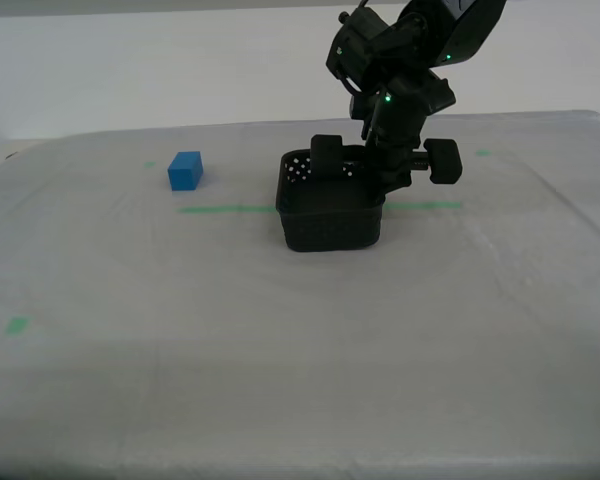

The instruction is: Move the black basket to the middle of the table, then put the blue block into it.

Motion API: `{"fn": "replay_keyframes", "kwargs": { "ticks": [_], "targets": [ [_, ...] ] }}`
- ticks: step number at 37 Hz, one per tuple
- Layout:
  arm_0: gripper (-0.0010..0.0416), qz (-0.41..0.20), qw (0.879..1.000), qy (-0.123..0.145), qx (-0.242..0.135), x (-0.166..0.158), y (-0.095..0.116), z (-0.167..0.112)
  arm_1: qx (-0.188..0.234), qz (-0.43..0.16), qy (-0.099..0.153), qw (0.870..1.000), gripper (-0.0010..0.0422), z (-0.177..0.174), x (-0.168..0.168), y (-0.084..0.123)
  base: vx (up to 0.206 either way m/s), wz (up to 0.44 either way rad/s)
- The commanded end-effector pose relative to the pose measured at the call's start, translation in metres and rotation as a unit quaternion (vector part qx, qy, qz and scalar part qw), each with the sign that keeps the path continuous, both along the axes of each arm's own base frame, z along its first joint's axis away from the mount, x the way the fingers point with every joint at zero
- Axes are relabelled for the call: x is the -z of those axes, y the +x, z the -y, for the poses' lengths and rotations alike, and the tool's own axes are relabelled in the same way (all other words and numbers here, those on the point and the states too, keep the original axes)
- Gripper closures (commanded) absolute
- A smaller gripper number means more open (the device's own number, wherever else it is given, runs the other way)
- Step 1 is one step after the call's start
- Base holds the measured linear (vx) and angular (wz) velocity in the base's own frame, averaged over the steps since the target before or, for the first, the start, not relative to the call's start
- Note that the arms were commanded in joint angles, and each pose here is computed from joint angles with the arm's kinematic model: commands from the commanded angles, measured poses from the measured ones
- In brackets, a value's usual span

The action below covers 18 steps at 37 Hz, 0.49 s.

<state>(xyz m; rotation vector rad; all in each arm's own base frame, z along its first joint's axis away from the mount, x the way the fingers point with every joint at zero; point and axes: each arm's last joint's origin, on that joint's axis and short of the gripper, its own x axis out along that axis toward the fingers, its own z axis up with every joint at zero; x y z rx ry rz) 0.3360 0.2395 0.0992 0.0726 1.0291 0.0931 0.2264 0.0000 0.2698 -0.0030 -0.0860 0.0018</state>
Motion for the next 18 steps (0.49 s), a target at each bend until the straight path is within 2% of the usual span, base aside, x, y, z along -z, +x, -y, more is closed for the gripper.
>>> {"fn": "replay_keyframes", "kwargs": {
  "ticks": [1,13,18],
  "targets": [
    [0.0406,0.008,1.000,-0.002,-0.005,-0.0013,0.0011,-0.0004,-0.001,0.003,0.001,1.000,0.0412,0.0001,-0.0008,0.0000,0.000,0.000],
    [0.0401,0.000,1.000,-0.016,0.002,0.0001,0.0003,0.0029,-0.001,0.003,0.001,1.000,0.0412,0.0001,-0.0008,0.0000,0.000,0.000],
    [0.0382,-0.005,1.000,-0.019,0.003,0.0006,0.0003,0.0044,-0.001,0.003,0.001,1.000,0.0412,0.0001,-0.0008,0.0000,0.000,0.000]
  ]
}}
